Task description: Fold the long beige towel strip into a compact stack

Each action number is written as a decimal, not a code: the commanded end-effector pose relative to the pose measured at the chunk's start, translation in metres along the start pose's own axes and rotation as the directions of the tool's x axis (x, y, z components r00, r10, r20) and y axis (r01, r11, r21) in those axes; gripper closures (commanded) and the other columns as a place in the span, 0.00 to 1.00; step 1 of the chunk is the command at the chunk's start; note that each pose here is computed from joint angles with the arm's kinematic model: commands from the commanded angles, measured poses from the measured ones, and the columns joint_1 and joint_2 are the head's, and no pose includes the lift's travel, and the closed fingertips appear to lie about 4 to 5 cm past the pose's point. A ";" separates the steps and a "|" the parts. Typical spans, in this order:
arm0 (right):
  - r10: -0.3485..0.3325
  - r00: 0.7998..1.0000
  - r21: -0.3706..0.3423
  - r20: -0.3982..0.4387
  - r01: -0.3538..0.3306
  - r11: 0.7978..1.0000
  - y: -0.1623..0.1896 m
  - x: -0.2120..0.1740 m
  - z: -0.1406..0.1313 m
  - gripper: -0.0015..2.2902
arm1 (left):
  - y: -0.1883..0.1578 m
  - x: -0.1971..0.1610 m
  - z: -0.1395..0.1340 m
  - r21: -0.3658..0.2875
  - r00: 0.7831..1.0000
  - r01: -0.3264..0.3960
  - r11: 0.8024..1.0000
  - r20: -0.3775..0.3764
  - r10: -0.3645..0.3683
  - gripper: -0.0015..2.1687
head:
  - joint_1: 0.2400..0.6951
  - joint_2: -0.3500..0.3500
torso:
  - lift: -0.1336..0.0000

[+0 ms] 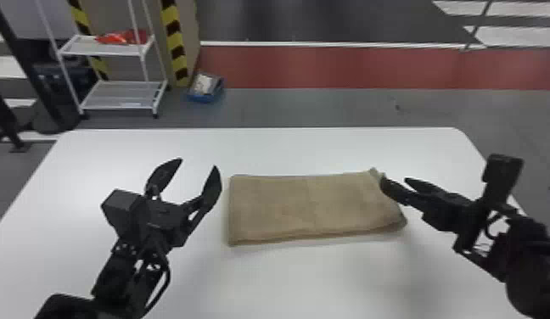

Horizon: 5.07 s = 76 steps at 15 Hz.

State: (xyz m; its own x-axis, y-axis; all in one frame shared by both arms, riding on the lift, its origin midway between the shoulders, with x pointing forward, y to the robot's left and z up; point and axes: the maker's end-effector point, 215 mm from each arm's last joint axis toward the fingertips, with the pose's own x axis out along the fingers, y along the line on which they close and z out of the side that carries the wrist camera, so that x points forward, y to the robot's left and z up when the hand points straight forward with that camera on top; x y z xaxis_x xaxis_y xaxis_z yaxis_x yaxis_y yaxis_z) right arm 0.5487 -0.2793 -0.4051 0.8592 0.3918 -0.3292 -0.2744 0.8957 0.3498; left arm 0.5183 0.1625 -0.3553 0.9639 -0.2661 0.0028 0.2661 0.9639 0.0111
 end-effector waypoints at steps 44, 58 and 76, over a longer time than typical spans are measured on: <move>0.307 0.914 -0.014 -0.265 -0.322 0.947 0.240 0.052 -0.037 0.54 | -0.093 -0.017 -0.136 -0.148 0.841 0.288 0.946 -0.433 -0.324 0.83 | 1.00 0.54 | 0.13; 0.399 0.916 -0.002 -0.042 -0.400 0.917 0.260 0.052 -0.011 0.03 | -0.093 -0.009 -0.127 -0.135 0.847 0.292 0.947 -0.423 -0.321 0.83 | 1.00 0.60 | 0.13; 0.303 0.934 0.030 -0.187 -0.303 0.953 0.162 -0.032 -0.127 0.90 | -0.085 -0.005 -0.119 -0.139 0.863 0.276 0.951 -0.400 -0.309 0.83 | 1.00 0.42 | 0.13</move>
State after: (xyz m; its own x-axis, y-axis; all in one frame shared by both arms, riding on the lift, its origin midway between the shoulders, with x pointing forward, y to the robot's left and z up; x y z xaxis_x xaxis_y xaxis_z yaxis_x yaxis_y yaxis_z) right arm 0.4200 -0.1213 -0.4389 0.6464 0.6759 -0.3540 -0.5135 0.7285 0.4534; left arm 0.4910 0.0798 -0.4752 0.7499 -0.5273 -0.3995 0.5234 0.8422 -0.1291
